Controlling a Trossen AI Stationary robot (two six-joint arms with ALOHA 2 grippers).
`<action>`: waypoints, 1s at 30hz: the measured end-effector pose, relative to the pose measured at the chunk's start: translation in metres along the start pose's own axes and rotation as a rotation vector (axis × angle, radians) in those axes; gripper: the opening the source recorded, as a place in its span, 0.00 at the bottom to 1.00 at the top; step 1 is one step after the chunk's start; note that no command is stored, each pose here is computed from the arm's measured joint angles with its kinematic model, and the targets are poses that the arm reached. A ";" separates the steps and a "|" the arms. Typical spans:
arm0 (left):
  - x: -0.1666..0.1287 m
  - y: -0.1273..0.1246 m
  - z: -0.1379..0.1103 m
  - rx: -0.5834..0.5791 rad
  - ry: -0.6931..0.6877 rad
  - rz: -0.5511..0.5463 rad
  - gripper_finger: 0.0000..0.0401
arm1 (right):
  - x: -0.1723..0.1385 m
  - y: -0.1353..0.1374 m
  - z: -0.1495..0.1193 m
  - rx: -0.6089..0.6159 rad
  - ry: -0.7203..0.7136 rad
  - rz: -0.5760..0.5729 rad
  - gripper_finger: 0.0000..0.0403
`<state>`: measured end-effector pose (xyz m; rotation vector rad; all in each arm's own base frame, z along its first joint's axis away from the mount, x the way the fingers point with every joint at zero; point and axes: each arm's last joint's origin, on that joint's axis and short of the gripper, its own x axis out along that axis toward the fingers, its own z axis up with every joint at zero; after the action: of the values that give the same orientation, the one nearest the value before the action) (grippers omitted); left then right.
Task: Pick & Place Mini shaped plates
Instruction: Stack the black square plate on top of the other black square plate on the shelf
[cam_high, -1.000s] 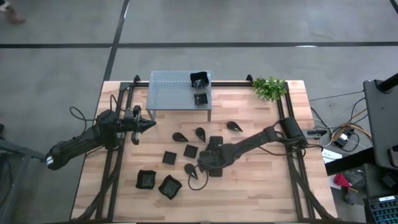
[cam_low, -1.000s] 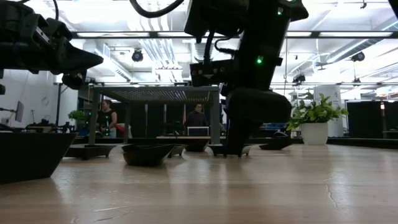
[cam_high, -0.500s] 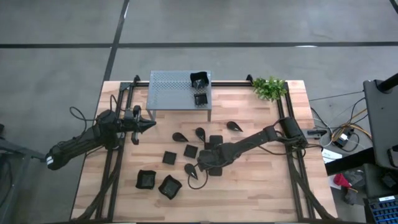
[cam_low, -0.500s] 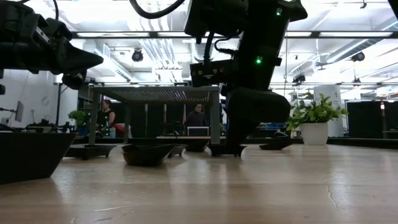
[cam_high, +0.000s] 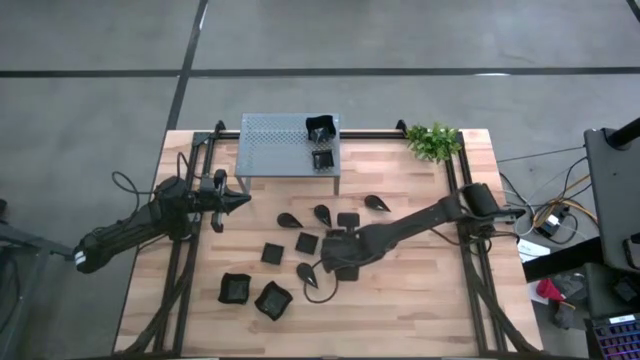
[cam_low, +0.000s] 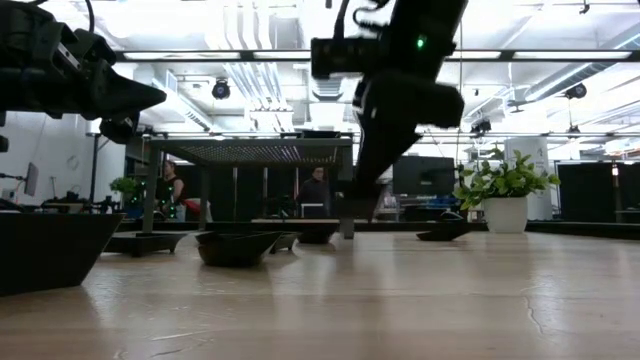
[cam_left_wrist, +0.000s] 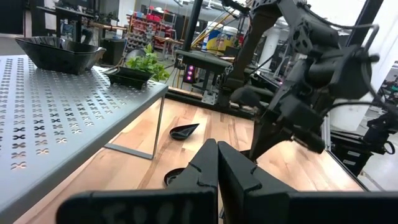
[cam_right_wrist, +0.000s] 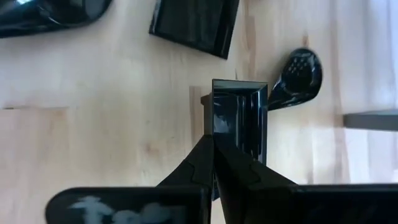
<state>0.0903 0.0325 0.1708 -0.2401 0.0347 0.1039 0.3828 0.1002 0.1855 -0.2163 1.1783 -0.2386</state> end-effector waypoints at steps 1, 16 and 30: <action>0.000 0.000 0.000 0.000 0.000 0.000 0.01 | -0.003 0.000 0.000 -0.009 -0.008 0.003 0.02; 0.000 0.000 0.000 0.000 -0.001 0.000 0.01 | -0.070 -0.013 0.000 -0.355 -0.166 -0.138 0.02; 0.000 0.000 0.000 0.001 -0.001 0.000 0.01 | -0.075 -0.080 0.020 -0.473 -0.211 -0.367 0.02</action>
<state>0.0903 0.0325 0.1709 -0.2396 0.0342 0.1041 0.3688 0.0465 0.2827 -0.8566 0.9648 -0.2476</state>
